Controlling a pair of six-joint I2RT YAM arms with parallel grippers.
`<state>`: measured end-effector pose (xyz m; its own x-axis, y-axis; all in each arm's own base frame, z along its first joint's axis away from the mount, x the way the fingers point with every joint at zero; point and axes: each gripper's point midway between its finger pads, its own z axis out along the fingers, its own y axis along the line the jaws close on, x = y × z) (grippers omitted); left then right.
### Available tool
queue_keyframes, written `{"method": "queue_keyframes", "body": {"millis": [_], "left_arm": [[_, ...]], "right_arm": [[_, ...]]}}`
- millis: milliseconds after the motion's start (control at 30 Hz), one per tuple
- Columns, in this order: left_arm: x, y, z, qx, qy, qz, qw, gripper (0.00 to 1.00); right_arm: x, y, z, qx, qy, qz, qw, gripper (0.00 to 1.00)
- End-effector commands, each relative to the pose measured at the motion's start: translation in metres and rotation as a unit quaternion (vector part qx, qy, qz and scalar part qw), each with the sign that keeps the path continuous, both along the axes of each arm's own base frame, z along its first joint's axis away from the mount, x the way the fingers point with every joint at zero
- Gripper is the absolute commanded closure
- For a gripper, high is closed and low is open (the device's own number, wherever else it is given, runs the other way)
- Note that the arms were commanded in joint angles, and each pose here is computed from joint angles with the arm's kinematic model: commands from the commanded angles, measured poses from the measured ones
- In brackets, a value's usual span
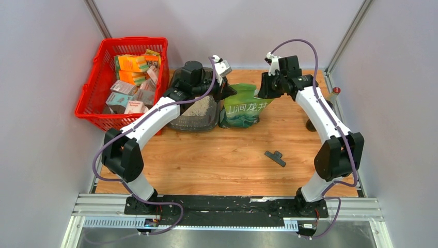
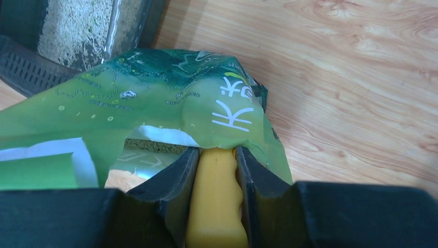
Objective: Fill the litter box with clean litter
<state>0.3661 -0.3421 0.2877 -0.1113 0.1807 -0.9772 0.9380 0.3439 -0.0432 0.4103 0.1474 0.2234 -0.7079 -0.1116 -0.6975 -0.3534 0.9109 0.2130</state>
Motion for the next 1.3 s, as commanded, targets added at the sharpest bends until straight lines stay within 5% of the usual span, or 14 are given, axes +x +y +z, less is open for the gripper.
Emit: {"method": "queue_keyframes", "body": {"millis": [0, 267, 567, 1267], "left_arm": [[-0.015, -0.001, 0.074, -0.062, -0.083, -0.022, 0.994, 1.00], [-0.014, -0.001, 0.071, -0.055, -0.082, -0.022, 0.995, 1.00], [-0.010, -0.003, 0.071, -0.048, -0.093, -0.025, 0.994, 1.00], [-0.008, 0.012, 0.053, 0.033, -0.123, -0.022, 0.992, 1.00]], "right_arm": [[0.003, -0.015, -0.059, -0.029, 0.065, -0.059, 0.996, 1.00], [-0.016, 0.020, -0.090, 0.082, 0.154, -0.064, 0.983, 1.00], [-0.010, 0.031, -0.050, 0.278, 0.192, -0.033, 0.940, 1.00], [0.000, -0.049, 0.039, 0.422, 0.149, -0.007, 0.894, 1.00]]}}
